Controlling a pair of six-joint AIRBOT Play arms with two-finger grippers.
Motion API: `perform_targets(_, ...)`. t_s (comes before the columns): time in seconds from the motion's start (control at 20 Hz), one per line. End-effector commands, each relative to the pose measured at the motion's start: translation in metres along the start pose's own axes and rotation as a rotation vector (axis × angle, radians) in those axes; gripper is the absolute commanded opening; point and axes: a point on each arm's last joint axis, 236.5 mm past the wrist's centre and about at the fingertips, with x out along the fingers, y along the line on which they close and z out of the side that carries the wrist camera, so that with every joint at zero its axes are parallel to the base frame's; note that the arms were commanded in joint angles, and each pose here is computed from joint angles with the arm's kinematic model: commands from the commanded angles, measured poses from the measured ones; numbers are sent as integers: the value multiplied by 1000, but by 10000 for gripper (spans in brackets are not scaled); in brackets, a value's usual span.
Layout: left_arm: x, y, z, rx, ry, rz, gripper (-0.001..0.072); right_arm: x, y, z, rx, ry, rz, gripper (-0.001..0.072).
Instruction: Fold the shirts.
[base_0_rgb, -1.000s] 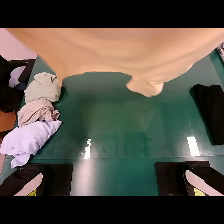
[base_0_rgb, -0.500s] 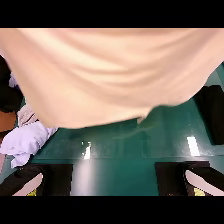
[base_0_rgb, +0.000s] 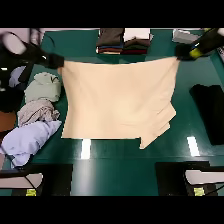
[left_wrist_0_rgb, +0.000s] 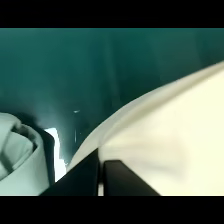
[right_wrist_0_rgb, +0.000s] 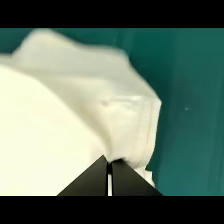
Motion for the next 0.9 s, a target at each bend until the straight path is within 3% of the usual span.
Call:
perform_targets(0.0,65,10,-38,-22,131,1,29,67,6,-23,29,131,39,19)
perform_targets(0.05,66,10,-38,-22,134,0,52,72,9,-20,35,121,55,87)
perform_targets(0.1,64,9,-37,-21,134,0,306,71,9,-13,41,95,62,296)
perform_targets(0.15,59,9,-35,-18,142,1,522,67,7,-5,44,69,61,366)
perform_targets(0.2,52,9,-35,-13,162,0,480,58,7,1,43,55,61,366)
perform_targets(0.4,1,19,-54,-1,239,57,480,16,-19,-14,46,86,36,366)
perform_targets(0.65,-27,10,-141,-94,344,62,480,4,-63,-118,149,248,-10,377)
perform_targets(0.7,-31,9,-159,-114,365,64,480,8,-69,-147,177,298,-16,493)
perform_targets(0.75,-35,7,-177,-133,384,66,480,12,-73,-173,203,344,-18,542)
perform_targets(0.85,-40,6,-201,-164,403,72,480,23,-75,-222,251,435,-12,550)
